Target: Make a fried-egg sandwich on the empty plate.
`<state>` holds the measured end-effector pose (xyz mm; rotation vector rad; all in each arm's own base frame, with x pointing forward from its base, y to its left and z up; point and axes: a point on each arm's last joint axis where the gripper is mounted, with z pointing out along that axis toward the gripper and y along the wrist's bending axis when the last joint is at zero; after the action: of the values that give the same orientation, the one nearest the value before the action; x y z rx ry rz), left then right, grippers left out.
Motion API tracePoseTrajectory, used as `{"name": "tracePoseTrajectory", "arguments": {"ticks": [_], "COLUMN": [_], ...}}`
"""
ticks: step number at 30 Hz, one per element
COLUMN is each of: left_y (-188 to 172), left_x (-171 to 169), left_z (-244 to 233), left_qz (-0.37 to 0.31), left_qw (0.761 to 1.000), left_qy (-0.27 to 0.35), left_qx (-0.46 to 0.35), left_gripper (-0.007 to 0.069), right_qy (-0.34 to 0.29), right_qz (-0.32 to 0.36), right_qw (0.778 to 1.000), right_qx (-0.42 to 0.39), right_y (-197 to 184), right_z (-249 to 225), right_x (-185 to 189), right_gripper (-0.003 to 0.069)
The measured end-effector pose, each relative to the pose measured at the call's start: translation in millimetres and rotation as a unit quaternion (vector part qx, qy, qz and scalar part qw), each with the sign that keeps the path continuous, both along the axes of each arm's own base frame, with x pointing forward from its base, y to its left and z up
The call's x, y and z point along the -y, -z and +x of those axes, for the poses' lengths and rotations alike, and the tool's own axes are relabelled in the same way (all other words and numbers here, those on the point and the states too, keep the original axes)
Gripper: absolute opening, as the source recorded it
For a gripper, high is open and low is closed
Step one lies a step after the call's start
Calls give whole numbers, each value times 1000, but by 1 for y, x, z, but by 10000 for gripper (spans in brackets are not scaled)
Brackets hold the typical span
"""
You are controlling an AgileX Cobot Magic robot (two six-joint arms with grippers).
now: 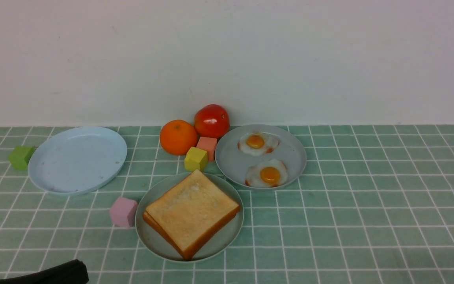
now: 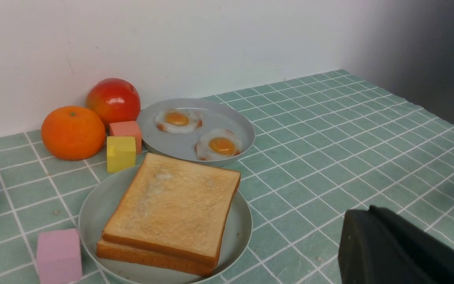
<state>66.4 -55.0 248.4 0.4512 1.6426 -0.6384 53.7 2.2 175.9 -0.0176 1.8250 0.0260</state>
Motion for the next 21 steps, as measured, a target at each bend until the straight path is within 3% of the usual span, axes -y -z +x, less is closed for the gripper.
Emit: {"name": "tracePoseTrajectory", "arguments": {"ticks": [21], "left_y": [0], "left_x": [0], "left_z": [0], "left_qz": [0], "left_qw": [1000], "left_qy": [0], "left_qx": [0], "left_gripper": [9], "right_qy": [-11], "right_qz": [-12], "right_qw": [1000], "right_qx": [-22], "right_y": [2], "right_z": [-1], "right_x": [-1], "right_gripper": [-10]}}
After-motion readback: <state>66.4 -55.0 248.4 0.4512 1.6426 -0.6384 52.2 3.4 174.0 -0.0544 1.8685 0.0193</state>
